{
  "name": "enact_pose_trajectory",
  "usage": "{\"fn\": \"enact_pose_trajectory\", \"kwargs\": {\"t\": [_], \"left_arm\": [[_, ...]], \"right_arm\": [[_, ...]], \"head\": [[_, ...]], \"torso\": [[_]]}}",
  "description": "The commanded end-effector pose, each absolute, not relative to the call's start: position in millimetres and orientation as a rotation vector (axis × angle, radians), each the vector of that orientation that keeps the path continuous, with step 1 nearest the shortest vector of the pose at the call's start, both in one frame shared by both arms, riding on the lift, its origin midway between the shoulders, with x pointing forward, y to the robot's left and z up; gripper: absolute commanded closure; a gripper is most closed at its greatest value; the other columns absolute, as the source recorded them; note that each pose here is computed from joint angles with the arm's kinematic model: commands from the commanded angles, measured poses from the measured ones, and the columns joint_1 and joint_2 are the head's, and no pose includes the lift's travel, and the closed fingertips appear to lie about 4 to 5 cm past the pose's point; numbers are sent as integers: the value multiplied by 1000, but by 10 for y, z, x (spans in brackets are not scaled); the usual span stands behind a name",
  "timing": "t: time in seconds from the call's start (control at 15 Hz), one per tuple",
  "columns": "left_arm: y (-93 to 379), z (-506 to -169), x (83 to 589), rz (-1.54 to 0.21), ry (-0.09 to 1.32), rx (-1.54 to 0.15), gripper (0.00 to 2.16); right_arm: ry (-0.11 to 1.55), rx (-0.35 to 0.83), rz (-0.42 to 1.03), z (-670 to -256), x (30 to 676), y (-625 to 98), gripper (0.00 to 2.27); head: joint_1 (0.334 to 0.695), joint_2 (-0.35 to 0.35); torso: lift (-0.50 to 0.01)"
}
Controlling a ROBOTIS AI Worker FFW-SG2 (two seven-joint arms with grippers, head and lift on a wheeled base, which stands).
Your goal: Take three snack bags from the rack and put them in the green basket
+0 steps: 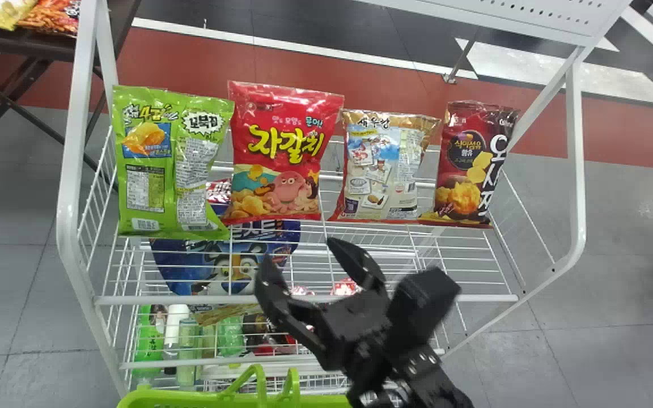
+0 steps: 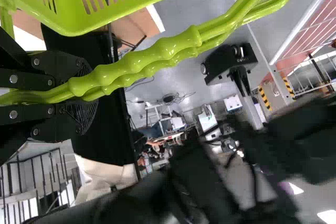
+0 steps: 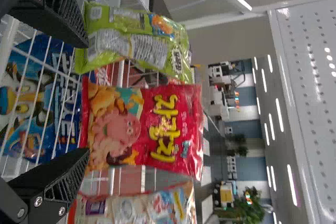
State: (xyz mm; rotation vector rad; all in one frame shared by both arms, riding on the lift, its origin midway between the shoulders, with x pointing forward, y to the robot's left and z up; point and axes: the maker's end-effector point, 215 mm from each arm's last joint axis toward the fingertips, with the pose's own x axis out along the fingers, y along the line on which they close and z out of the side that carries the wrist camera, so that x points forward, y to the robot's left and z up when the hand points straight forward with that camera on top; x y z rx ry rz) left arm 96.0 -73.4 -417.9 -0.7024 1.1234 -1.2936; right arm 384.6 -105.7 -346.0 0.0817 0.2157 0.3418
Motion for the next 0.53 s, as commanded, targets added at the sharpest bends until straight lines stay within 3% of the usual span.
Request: {"fn": "enact_pose_trajectory", "kwargs": {"t": [0.0,0.2,0.47], "left_arm": [[-738,-4166,980,-1300,1101,-687,2128],[-737,-4163,952,-1309,1099,-676,2128],[-754,-4155,955,-1316,1083,-653,2128]], "right_arm": [[212,81,394,-3330,4113,-736,127],[250,74,418,-3378,4432,-547,127],[269,78,446,-3447,4796,-301,130]], "head": [[695,-350],[695,-350],[695,-263]], "torso": [[-7],[-7],[-7]]}}
